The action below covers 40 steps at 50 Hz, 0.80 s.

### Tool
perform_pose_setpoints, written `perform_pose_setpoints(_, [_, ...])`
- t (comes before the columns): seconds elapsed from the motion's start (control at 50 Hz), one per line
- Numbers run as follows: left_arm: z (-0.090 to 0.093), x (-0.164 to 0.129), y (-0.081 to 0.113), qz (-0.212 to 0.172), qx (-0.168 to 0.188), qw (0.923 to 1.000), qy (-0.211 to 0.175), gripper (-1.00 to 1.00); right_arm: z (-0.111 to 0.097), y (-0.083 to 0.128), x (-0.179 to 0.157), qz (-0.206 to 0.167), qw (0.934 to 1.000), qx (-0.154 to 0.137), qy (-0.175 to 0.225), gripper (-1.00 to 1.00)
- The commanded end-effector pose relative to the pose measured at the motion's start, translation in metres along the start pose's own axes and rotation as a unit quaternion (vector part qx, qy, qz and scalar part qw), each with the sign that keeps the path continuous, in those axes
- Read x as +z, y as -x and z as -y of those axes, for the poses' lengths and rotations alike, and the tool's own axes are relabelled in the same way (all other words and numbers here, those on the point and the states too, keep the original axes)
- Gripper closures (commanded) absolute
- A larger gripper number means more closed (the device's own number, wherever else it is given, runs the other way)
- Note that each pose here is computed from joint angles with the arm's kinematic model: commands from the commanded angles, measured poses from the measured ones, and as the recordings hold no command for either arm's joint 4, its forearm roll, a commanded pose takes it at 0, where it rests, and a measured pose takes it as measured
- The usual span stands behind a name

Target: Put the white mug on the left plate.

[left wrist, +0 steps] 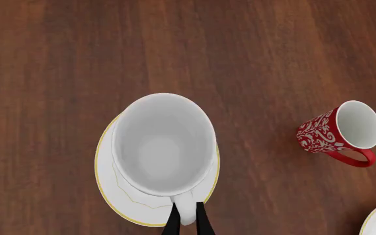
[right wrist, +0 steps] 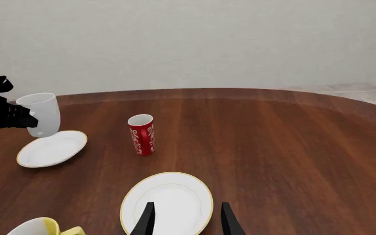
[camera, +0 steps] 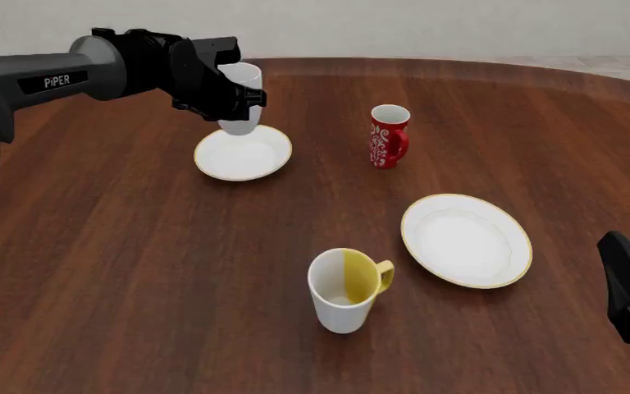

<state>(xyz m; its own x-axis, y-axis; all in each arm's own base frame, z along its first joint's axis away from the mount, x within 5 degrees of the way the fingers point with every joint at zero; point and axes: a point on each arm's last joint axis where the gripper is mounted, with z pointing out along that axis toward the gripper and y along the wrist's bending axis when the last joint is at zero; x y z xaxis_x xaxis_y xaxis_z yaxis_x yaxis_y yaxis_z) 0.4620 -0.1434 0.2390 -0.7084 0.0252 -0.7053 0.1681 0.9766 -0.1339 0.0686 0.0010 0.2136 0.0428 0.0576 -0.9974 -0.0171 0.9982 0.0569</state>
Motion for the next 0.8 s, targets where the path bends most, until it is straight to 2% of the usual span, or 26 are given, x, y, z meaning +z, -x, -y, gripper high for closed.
perform_pose_setpoints(0.02, [-0.006, 0.006, -0.002, 0.0, -0.004, 1.0, 0.004, 1.0, 0.0, 0.0, 0.0, 0.0, 1.0, 0.0, -0.001, -1.0])
perform_pose_setpoints(0.8, [-0.01, 0.026, -0.016, -0.013, -0.012, 0.9998, 0.008, 1.0, 0.0, 0.0, 0.0, -0.001, 1.0, 0.001, -0.002, -1.0])
